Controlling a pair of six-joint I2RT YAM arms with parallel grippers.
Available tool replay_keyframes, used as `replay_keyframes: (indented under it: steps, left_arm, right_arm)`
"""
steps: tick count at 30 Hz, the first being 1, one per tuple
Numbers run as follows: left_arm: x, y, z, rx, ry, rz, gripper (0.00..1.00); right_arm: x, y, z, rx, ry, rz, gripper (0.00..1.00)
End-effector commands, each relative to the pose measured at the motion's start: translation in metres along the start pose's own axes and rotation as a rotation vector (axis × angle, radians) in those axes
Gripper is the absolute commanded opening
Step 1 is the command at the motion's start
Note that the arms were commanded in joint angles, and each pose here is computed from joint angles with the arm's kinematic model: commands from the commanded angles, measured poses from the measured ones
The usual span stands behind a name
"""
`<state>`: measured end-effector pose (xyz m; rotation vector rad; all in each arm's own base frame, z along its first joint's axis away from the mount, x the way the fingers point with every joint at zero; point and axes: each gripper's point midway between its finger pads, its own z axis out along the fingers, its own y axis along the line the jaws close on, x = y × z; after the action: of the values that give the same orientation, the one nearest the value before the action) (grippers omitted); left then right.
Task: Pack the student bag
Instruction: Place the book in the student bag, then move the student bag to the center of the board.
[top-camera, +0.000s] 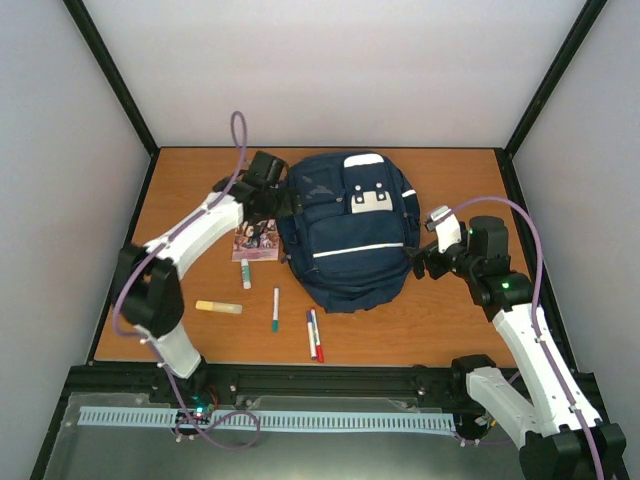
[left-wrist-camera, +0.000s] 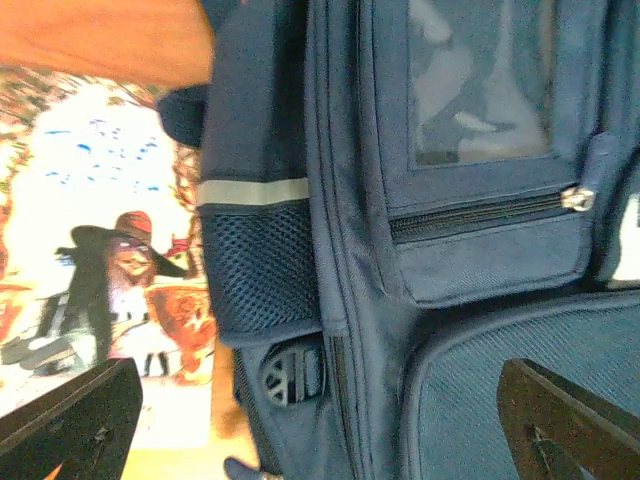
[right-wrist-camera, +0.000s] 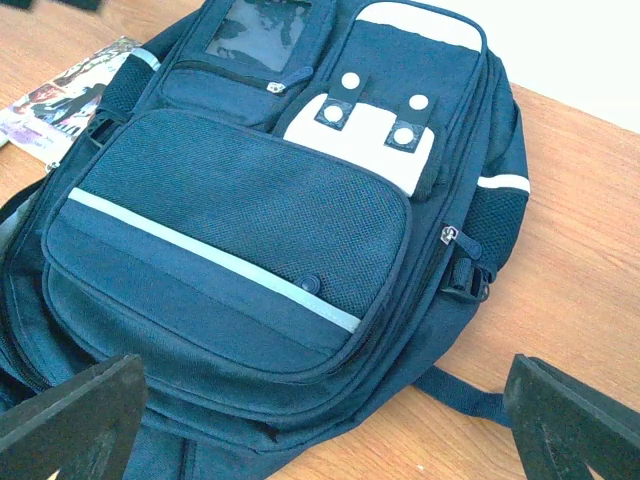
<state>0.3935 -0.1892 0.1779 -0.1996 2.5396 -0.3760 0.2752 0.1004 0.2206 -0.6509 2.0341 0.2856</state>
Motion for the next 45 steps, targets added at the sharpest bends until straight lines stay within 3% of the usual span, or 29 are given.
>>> replay_keyframes:
  steps: [1, 5, 9, 17, 22, 32, 41, 45]
  left_arm:
    - [0.015, -0.003, 0.036, -0.013, 0.110, -0.035, 1.00]
    - [0.004, 0.007, 0.066, 0.069, 0.108, -0.163, 1.00]
    - [-0.016, 0.017, 0.088, 0.106, 0.075, -0.199, 1.00]
    - [-0.029, -0.014, 0.127, 0.277, 0.143, -0.148, 1.00]
    - [-0.024, -0.035, 0.138, 0.363, 0.186, -0.102, 0.87]
    - [-0.012, -0.093, 0.153, 0.408, 0.221, 0.047, 0.85]
    - [0.000, -0.149, 0.166, 0.471, 0.233, 0.063, 0.84]
    - [0.007, -0.151, 0.163, 0.428, 0.271, 0.078, 0.85]
  right_arm:
    - [-0.001, 0.002, -0.001, -0.013, -0.018, -0.008, 1.00]
    - [0.000, 0.002, -0.002, -0.009, -0.020, -0.015, 1.00]
    - [0.000, 0.000, -0.004, -0.002, -0.023, -0.015, 1.00]
    - [0.001, -0.001, -0.005, -0.002, -0.024, -0.022, 1.00]
    - [0.003, -0.003, -0.003, 0.005, -0.019, -0.013, 1.00]
    - [0.006, -0.003, -0.001, -0.002, -0.007, -0.013, 1.00]
    - [0.009, -0.007, -0.001, 0.006, 0.001, -0.005, 0.99]
    - [0.010, -0.007, -0.001, 0.000, 0.003, -0.002, 0.99]
